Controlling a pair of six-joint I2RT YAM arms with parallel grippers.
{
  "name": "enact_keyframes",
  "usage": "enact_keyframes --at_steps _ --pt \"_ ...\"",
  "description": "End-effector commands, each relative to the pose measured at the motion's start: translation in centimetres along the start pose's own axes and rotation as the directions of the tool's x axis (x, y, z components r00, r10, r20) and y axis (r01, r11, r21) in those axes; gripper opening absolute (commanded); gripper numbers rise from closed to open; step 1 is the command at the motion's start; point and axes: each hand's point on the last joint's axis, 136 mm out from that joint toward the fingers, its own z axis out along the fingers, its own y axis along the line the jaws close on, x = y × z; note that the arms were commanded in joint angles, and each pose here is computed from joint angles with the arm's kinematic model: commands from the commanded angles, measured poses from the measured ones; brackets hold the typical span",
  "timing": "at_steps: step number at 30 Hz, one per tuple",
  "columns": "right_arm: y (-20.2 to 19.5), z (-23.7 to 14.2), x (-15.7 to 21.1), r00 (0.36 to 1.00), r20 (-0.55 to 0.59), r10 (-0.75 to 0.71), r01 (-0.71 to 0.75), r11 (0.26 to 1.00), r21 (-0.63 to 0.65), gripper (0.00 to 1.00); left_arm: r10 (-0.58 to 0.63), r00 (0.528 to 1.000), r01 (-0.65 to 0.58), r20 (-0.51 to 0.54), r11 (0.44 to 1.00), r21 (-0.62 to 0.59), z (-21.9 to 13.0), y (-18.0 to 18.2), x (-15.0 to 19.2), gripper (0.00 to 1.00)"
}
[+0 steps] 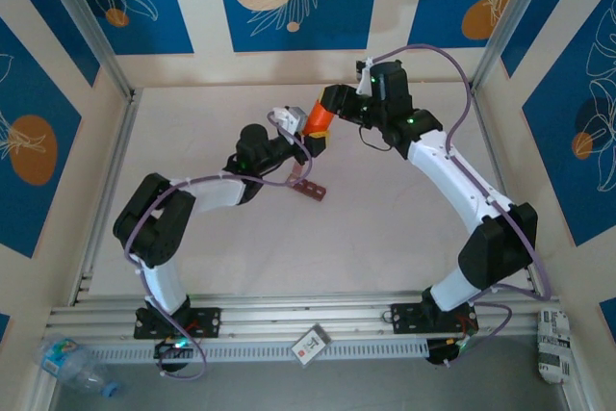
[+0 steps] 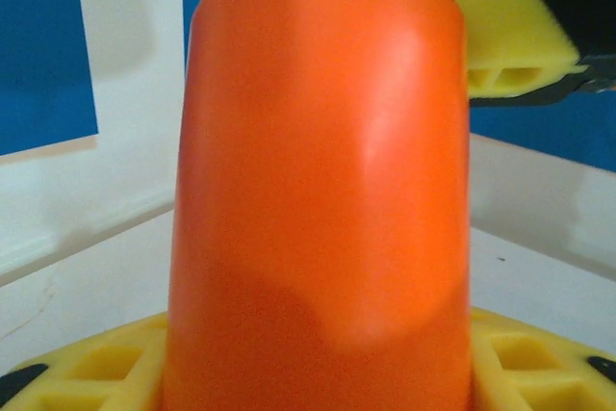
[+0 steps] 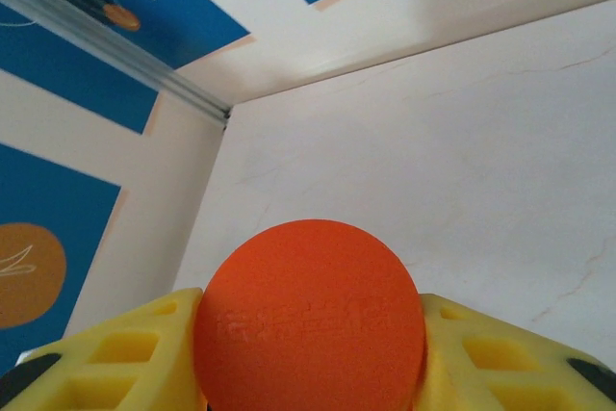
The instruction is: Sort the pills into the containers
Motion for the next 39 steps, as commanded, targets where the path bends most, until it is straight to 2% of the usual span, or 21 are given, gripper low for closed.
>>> enact_keyframes --at_steps 1,7,17,19,23,25,29,36,39 --pt "-0.9 0.9 3.8 0.996 -0.082 0.044 -0.039 0.997 0.072 0.42 0.144 0.972 -0.156 0.187 0.986 0.053 0.1 -3.6 -7.1 0.0" --pt "-0.6 0.8 3.4 0.995 -0.09 0.044 -0.037 0.997 0.073 0.44 0.126 0.974 -0.138 0.188 0.989 0.053 0.3 -3.4 -6.5 0.0" --pt "-0.1 -0.3 0.9 0.995 -0.083 0.06 -0.058 0.998 0.033 0.54 0.103 0.979 -0.113 0.176 0.992 0.048 0.3 -3.1 -5.5 0.0" --pt "0.1 -0.5 0.4 0.994 -0.086 0.063 -0.062 0.998 0.013 0.59 0.096 0.98 -0.106 0.176 0.993 0.051 0.3 -3.1 -5.4 0.0" --pt "0.5 -1.3 -0.5 0.995 -0.086 0.05 -0.052 0.998 -0.02 0.78 0.079 0.981 -0.089 0.176 0.995 0.054 0.3 -3.1 -5.1 0.0" --pt "0.7 -1.6 -0.9 0.995 -0.085 0.042 -0.045 0.998 -0.032 0.84 0.072 0.98 -0.084 0.184 0.995 0.056 0.3 -3.1 -5.1 0.0" --pt "1.3 -2.8 -1.7 0.998 -0.07 0.008 -0.013 0.997 -0.075 0.9 0.059 0.98 -0.073 0.19 0.995 0.065 0.1 -3.1 -4.9 0.0" --pt "2.7 -5.2 -2.5 0.996 -0.031 -0.084 0.077 0.978 -0.196 0.93 0.035 0.983 -0.054 0.183 0.994 0.098 -0.4 -3.1 -4.7 0.0" --pt "3.4 -6.5 -2.9 0.992 0.005 -0.126 0.122 0.947 -0.296 0.92 0.008 0.984 -0.033 0.18 0.991 0.133 -0.7 -2.9 -4.8 0.0"
